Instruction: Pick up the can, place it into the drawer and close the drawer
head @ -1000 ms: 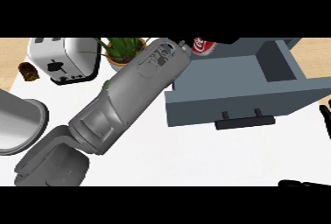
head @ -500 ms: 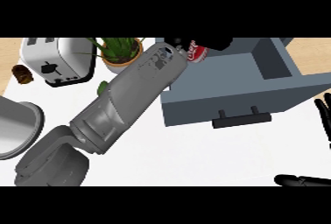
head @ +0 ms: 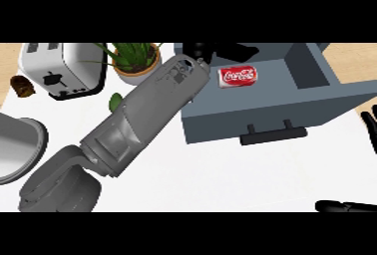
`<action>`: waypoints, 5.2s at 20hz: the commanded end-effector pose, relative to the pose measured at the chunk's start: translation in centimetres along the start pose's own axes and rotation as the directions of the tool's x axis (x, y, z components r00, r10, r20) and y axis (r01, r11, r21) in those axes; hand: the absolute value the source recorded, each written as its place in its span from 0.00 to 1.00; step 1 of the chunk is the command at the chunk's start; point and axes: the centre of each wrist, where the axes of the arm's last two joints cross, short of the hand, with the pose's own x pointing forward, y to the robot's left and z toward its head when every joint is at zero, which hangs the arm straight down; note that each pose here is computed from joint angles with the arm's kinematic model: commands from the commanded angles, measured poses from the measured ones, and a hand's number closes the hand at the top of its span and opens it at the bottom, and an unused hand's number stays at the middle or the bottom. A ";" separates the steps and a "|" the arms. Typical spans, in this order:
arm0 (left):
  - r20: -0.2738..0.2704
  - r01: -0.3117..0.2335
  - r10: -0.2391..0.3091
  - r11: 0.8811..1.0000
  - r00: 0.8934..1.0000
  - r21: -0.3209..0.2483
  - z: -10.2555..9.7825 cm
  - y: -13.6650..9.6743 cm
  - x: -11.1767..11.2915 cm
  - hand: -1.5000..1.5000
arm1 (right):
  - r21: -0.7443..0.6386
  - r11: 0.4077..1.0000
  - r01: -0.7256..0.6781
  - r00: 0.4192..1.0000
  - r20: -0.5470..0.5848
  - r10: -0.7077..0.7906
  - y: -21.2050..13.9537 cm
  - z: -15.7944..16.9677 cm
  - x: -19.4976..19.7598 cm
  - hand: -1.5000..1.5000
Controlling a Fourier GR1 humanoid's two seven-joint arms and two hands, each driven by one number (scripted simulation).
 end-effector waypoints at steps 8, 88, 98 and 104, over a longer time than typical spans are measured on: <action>-0.033 -0.072 0.073 0.997 0.997 0.034 0.5 -0.4 0.3 0.00 | 0.031 0.970 -0.241 0.964 0.120 0.236 -0.4 0.4 2.4 0.00; -0.064 -0.156 0.157 0.988 0.986 0.014 5.7 14.9 -2.9 0.00 | -0.172 0.313 -0.934 0.312 0.034 0.950 11.0 -24.5 -10.7 0.00; -0.057 -0.153 0.154 0.988 0.986 0.019 6.9 15.8 -4.4 0.00 | -0.206 0.521 -0.828 0.507 0.119 0.854 12.6 -25.8 -8.7 0.00; -0.084 -0.151 0.153 0.988 0.985 0.028 7.5 16.5 -5.5 0.00 | -0.199 0.704 -0.681 0.698 0.114 0.707 13.9 -25.9 -8.2 0.00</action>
